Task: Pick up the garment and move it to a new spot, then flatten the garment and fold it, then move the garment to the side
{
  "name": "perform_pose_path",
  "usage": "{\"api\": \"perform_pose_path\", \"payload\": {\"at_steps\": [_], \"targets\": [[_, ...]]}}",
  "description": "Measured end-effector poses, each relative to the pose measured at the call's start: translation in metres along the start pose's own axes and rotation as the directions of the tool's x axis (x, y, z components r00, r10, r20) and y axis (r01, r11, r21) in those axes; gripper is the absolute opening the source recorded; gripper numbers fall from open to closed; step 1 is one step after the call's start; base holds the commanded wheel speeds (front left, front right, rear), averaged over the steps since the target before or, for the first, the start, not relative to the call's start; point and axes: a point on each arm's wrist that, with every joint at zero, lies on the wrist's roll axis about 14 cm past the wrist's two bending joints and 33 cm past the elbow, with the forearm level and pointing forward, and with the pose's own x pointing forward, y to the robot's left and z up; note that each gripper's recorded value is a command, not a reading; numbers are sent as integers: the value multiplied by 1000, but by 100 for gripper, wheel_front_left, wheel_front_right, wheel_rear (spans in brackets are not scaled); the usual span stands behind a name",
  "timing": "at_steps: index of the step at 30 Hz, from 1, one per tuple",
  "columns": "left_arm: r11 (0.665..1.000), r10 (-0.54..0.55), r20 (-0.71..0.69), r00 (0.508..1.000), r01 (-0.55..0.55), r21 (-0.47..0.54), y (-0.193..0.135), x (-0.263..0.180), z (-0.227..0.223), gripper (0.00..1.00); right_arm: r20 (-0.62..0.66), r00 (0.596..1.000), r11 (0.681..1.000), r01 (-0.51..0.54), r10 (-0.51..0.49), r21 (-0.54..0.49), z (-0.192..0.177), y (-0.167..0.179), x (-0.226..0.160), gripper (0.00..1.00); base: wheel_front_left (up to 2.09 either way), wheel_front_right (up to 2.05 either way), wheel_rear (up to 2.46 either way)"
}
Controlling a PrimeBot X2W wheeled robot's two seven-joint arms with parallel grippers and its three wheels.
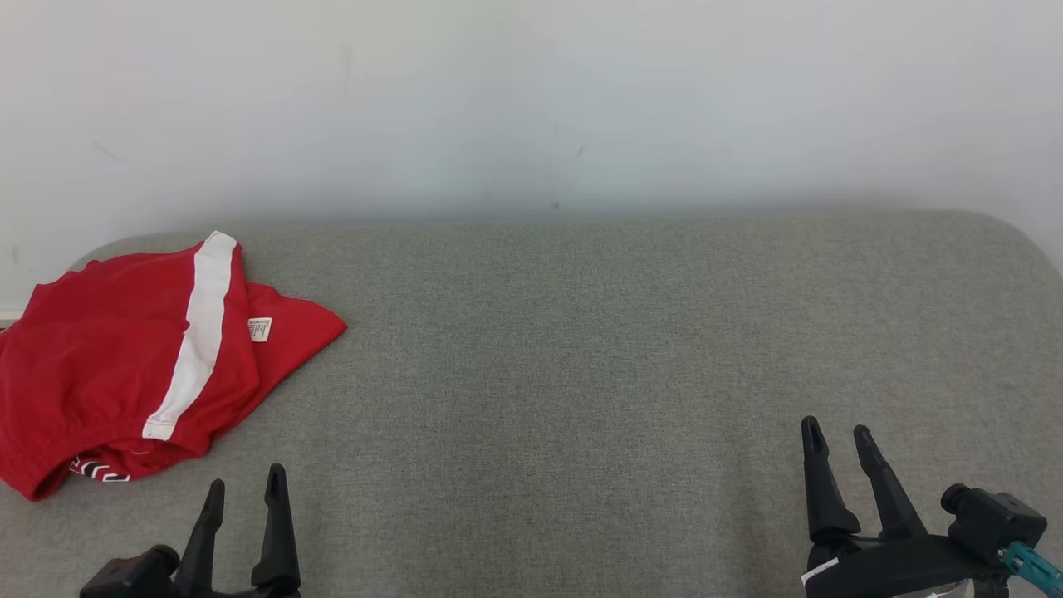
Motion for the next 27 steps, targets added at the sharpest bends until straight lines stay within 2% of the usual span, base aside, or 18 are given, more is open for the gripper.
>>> {"api": "perform_pose_path", "payload": {"at_steps": [23,27], "targets": [[974,-49,63,997,33,223,-3,-5,17,100,22,999,979,-27,32,-202,10,7,-6,100,0,0,0],[970,-61,67,996,43,237,-6,-8,20,100,22,999,973,-29,36,-231,11,8,-7,100,0,0,0]]}}
